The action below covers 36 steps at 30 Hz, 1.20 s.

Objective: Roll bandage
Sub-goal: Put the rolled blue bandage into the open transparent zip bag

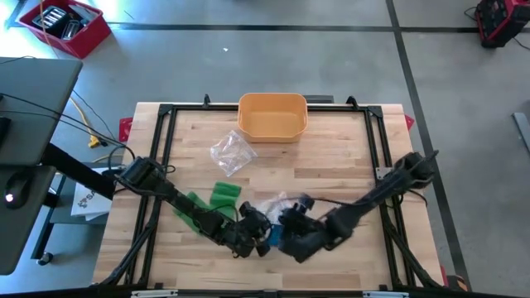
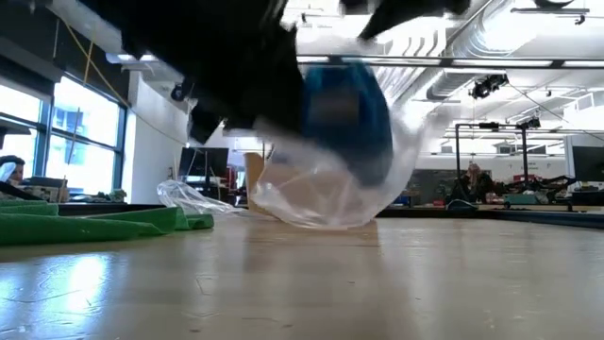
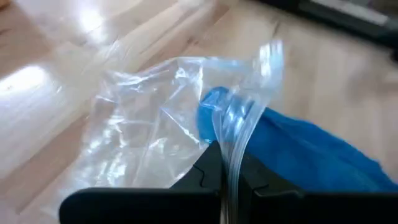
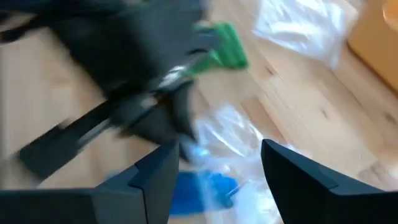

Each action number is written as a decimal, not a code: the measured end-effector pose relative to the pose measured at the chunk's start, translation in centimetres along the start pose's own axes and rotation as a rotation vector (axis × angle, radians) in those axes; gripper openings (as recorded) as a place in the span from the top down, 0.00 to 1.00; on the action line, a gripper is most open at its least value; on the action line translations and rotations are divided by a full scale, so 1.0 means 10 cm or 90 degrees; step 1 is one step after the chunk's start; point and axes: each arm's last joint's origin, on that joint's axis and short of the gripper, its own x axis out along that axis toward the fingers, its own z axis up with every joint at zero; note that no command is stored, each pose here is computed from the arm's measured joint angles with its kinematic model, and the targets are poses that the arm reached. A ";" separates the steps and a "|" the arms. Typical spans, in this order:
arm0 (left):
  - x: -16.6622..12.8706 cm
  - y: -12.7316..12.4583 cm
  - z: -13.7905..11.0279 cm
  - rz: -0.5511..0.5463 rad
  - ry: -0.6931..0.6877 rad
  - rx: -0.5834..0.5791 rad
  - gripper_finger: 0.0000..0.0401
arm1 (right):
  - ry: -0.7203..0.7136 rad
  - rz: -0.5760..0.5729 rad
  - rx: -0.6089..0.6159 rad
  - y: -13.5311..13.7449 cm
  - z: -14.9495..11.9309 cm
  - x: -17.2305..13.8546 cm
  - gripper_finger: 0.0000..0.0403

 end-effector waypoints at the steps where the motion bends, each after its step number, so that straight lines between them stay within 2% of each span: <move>1: -0.03 -0.01 0.05 -0.008 -0.003 -0.008 1.00 | -0.011 0.017 -0.018 0.04 -0.01 -0.09 0.46; 6: -0.19 -0.02 0.28 -0.032 -0.029 -0.019 1.00 | -0.066 0.115 -0.132 0.33 -0.14 -0.38 0.45; 10: -0.25 -0.02 0.36 -0.039 -0.037 -0.029 1.00 | -0.129 0.211 -0.167 0.62 -0.23 -0.46 0.48; 14: -0.25 -0.02 0.37 -0.043 -0.039 -0.033 1.00 | -0.178 0.251 -0.152 0.75 -0.23 -0.47 0.57; 17: -0.26 -0.03 0.37 -0.049 -0.036 -0.038 1.00 | -0.163 0.215 -0.132 0.70 -0.20 -0.31 0.67; 22: -0.30 -0.09 0.37 -0.078 -0.046 -0.043 1.00 | -0.073 0.089 -0.073 0.46 -0.23 0.01 0.84; 24: -0.31 -0.11 0.36 -0.083 -0.045 -0.033 1.00 | -0.070 0.021 -0.048 0.38 -0.26 0.06 0.91; 26: -0.33 -0.12 0.35 -0.086 -0.042 -0.029 1.00 | -0.095 -0.013 -0.033 0.35 -0.25 0.06 0.97; 28: -0.34 -0.13 0.34 -0.092 -0.038 -0.028 1.00 | -0.115 -0.014 -0.040 0.35 -0.22 -0.01 0.99; 36: -0.34 -0.12 0.32 -0.089 -0.031 -0.019 1.00 | -0.139 0.042 -0.053 0.36 -0.15 -0.35 0.95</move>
